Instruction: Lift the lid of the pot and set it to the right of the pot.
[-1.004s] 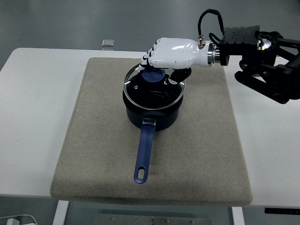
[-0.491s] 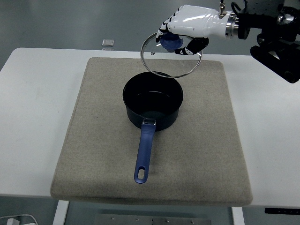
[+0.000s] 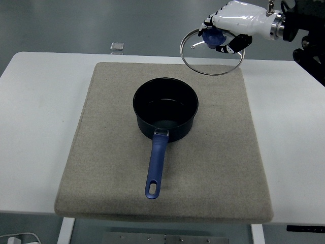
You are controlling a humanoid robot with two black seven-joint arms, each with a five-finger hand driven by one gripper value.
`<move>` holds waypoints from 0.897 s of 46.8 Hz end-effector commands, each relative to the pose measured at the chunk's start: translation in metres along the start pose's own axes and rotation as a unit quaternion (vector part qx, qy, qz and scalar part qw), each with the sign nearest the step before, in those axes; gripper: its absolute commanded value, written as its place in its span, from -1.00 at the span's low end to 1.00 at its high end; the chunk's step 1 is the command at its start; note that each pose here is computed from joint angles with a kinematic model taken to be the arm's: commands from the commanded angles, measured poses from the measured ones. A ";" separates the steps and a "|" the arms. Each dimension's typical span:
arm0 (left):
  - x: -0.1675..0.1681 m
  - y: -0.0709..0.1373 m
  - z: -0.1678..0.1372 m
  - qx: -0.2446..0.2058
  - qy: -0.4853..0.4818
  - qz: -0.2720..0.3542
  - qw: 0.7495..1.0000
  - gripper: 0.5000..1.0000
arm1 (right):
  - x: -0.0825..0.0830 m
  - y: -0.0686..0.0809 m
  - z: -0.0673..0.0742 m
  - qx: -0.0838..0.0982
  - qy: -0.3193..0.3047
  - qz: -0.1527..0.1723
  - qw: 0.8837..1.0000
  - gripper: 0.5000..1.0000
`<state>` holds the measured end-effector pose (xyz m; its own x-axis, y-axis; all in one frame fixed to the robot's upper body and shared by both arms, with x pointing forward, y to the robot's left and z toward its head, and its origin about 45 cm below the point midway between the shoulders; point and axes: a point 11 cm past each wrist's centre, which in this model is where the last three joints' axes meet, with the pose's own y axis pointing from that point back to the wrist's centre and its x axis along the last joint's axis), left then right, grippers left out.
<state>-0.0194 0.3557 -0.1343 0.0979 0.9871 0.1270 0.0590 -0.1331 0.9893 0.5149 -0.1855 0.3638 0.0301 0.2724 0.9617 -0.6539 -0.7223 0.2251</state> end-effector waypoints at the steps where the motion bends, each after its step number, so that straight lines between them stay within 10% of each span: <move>1: 0.000 0.000 0.000 0.000 0.000 0.000 1.000 1.00 | -0.006 0.003 0.004 -0.007 -0.003 -0.004 1.000 -1.00; 42: 0.000 0.000 0.000 0.000 0.000 0.000 1.000 1.00 | -0.084 0.037 0.023 -0.048 -0.047 -0.051 0.996 -1.00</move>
<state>-0.0195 0.3556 -0.1343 0.0979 0.9871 0.1268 0.0592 -0.1330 0.9894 0.5066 -0.2485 0.2996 0.1628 0.2790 0.9464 -0.7134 -0.6294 0.3082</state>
